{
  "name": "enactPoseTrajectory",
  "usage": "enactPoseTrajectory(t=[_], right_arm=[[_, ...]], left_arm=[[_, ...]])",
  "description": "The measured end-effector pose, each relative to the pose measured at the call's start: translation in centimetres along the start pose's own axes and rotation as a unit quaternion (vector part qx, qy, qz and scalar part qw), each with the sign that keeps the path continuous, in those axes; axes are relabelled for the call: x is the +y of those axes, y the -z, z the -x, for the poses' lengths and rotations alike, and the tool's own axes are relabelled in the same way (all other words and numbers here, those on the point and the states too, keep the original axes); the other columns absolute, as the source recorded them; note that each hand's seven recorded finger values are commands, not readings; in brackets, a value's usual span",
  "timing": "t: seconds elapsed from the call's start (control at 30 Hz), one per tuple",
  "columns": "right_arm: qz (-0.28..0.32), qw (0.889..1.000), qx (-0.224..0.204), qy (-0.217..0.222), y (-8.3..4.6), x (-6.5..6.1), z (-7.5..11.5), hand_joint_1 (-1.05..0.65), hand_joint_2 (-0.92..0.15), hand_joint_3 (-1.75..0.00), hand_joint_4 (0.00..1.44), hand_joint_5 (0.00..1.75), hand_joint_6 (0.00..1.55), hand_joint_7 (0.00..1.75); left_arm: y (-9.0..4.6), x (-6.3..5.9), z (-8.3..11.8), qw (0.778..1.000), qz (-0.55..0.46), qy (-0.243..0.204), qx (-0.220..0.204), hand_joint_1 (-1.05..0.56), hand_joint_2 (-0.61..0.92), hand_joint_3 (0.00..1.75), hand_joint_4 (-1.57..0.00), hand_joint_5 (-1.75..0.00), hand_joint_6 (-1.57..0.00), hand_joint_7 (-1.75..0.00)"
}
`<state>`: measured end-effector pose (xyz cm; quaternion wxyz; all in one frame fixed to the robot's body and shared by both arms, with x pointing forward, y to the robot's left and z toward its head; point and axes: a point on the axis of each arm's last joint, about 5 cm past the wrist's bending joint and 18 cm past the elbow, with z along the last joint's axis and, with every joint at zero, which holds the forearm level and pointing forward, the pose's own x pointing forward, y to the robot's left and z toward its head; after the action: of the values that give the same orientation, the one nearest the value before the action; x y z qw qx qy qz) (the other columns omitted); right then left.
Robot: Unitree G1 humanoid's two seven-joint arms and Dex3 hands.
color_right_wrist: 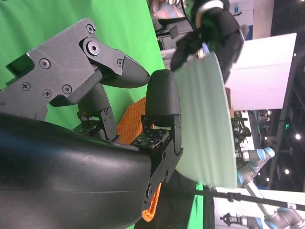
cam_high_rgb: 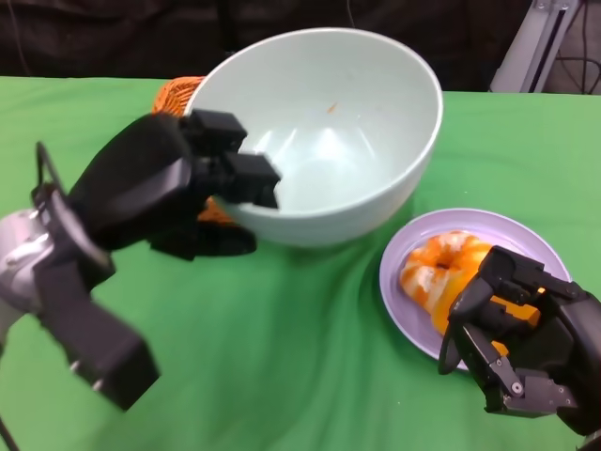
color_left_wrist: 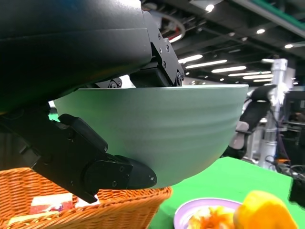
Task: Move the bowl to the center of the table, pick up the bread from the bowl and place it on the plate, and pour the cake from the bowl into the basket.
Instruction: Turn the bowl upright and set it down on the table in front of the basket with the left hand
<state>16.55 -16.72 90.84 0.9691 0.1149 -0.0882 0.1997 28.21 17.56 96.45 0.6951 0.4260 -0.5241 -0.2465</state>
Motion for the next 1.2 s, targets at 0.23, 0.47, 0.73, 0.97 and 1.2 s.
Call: enactPoseTrajectory(t=[0.23,0.47,0.73,0.97,1.2], right_arm=[[0.0,1.0,-0.002,-0.001,0.0,0.0,-0.1,-0.07,-0.49,-1.09,0.67,1.64,0.62,1.38],[0.001,1.0,-0.003,-0.003,-0.1,0.0,-0.2,-0.08,-0.49,-1.08,0.68,1.62,0.62,1.37],[-0.001,1.0,0.002,-0.003,0.0,-0.1,-0.3,-0.08,-0.5,-1.06,0.68,1.61,0.62,1.36],[-0.01,1.0,0.005,-0.002,0.2,-0.1,-0.3,-0.07,-0.5,-1.09,0.68,1.61,0.62,1.36],[-0.011,1.0,0.005,-0.002,0.2,-0.1,-0.3,-0.07,-0.48,-1.1,0.68,1.61,0.63,1.36]], left_arm=[[-0.8,-0.6,3.8,1.0,-0.008,0.008,-0.012,-0.23,0.81,0.4,-0.79,-1.64,-0.82,-1.22],[-1.5,-1.6,6.9,0.999,0.0,0.039,-0.012,-0.24,0.81,0.29,-0.83,-1.56,-0.89,-1.13],[-1.9,-3.0,8.7,0.998,0.0,0.067,-0.016,-0.23,0.9,0.04,-0.77,-1.67,-0.9,-1.08],[-1.9,-4.5,10.4,0.995,-0.002,0.097,0.003,-0.21,0.9,0.08,-0.75,-1.75,-0.64,-1.55],[-1.3,-4.8,10.4,0.994,-0.004,0.11,0.012,-0.24,0.9,0.04,-0.75,-1.65,-0.95,-0.86]])
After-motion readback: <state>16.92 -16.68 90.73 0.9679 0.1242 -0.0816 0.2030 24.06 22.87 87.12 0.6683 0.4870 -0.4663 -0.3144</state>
